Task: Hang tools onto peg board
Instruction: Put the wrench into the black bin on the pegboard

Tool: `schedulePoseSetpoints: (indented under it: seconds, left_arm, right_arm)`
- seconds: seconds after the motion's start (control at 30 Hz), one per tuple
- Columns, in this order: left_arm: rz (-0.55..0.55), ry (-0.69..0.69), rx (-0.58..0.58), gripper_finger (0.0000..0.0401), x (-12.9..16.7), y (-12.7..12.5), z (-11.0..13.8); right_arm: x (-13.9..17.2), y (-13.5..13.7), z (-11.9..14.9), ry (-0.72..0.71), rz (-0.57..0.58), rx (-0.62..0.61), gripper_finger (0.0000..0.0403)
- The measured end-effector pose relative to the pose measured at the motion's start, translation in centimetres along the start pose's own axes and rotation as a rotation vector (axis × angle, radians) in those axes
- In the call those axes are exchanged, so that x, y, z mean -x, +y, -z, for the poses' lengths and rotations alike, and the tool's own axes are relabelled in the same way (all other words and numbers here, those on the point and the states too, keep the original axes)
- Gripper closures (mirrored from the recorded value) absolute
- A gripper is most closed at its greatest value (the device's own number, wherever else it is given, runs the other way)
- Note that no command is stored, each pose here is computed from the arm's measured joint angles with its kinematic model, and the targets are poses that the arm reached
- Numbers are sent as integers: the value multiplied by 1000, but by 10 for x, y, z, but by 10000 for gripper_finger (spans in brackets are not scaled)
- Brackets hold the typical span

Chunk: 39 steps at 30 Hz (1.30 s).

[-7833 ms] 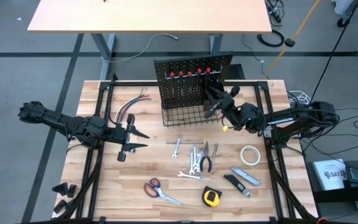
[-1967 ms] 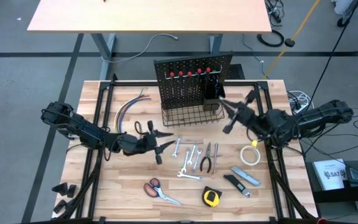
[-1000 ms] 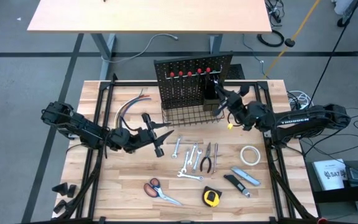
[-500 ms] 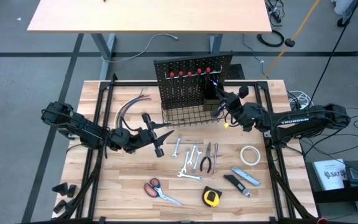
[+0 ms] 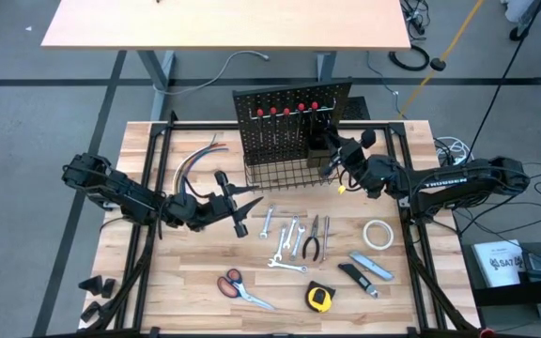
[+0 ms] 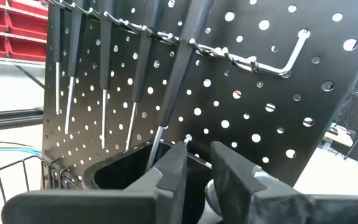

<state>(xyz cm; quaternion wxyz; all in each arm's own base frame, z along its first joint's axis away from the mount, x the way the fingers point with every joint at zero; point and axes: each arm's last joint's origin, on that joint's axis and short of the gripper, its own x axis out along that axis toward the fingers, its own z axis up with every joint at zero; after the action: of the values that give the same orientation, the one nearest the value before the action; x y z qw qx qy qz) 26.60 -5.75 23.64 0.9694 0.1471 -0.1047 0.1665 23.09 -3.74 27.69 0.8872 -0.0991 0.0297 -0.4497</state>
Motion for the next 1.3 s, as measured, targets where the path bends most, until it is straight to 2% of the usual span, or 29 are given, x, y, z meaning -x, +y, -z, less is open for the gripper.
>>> schedulePoseSetpoints:
  seconds: [0.4, 0.6, 0.7, 0.8, 0.97, 1.17, 1.3]
  left_arm:
    - [7, 14, -9, 253, 0, -1, 1]
    - [20, 43, -15, 253, 0, -2, 5]
    - [36, 69, 1, 253, 0, -3, 8]
    - [85, 95, 16, 253, 1, -6, 11]
    - [206, 171, 60, 253, 3, -12, 21]
    - [292, 277, 82, 253, 5, -14, 33]
    - [385, 327, 146, 253, 6, -16, 38]
  right_arm:
    - [0, 0, -2, -14, 2, -17, 270]
    - [4, 1, -10, -72, -9, -84, 250]
    - [10, 6, -16, -112, -54, -122, 248]
    - [17, 13, -18, -142, -160, -125, 249]
    - [31, 30, -15, -140, -420, -126, 251]
    - [48, 47, -4, -58, -799, -106, 251]
    - [55, 57, 7, 36, -945, -82, 252]
